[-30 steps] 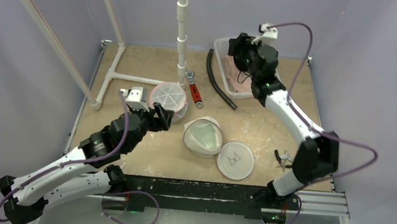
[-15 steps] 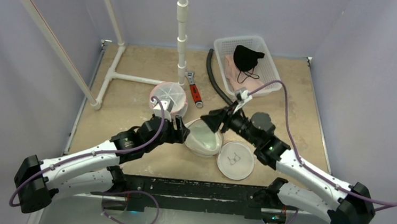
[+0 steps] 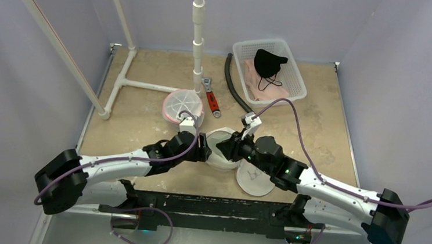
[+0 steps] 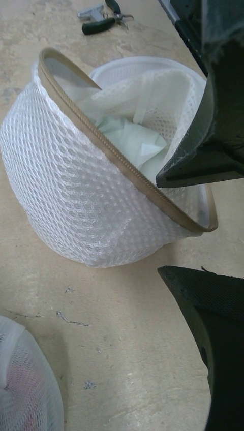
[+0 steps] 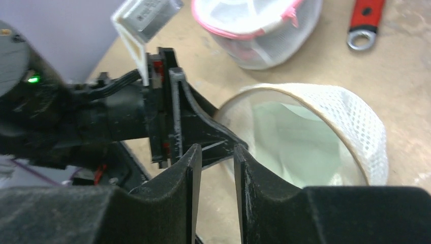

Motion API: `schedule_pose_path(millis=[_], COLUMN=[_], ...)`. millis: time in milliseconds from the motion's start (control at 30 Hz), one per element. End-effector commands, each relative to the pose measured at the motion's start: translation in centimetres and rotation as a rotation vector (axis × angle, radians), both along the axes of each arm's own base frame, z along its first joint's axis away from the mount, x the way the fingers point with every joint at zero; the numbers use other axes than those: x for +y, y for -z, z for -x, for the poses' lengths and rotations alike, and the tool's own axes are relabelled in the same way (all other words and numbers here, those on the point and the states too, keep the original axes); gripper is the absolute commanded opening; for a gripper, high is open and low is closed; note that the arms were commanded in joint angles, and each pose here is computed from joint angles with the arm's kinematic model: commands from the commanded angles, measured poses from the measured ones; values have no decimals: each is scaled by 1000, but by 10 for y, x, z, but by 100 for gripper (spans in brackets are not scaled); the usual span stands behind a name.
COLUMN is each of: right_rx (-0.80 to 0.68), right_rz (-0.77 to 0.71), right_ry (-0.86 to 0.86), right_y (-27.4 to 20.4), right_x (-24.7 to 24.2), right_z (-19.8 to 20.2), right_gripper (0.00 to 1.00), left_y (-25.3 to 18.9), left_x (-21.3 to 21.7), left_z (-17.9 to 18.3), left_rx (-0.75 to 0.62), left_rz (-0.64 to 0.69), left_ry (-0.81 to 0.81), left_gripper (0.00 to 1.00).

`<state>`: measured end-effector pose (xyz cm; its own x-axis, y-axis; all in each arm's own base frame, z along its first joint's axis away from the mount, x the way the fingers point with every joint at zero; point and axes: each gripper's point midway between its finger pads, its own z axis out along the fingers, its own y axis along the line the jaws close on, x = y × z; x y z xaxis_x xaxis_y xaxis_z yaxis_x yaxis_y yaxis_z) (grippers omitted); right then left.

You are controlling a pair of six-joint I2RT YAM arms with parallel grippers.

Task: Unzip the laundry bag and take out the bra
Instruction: Place the bra in the bin, then pick up the bra from the laundry bag.

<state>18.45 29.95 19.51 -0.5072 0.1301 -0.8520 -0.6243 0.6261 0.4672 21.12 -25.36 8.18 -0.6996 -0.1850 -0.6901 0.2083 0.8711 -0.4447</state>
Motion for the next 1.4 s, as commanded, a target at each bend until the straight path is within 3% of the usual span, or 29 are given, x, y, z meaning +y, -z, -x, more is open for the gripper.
schedule_pose_path(millis=[0, 267, 300, 433, 733, 1067, 1367], right_rx=[16, 66, 75, 62, 24, 3, -29], right_rz=[121, 272, 283, 267, 355, 394, 395], right_ry=[144, 254, 256, 207, 128, 228, 113], right_y=[29, 71, 75, 73, 85, 101, 106], right_x=[-15, -27, -26, -14, 15, 15, 41], right_z=[-21, -36, -37, -35, -31, -47, -39], right_gripper=[31, 29, 29, 33, 55, 61, 68], left_y=[-15, -12, -12, -5, 18, 32, 35], left_x=[-22, -12, -10, -2, 3, 7, 13], left_z=[-12, 0, 3, 13, 24, 32, 35], left_rx=[-27, -22, -23, 1, 65, 101, 106], left_rz=[97, 142, 148, 138, 95, 80, 86], left_ry=[-5, -8, -4, 11, 32, 41, 23], left_gripper=[50, 2, 0, 0, 0, 0, 0])
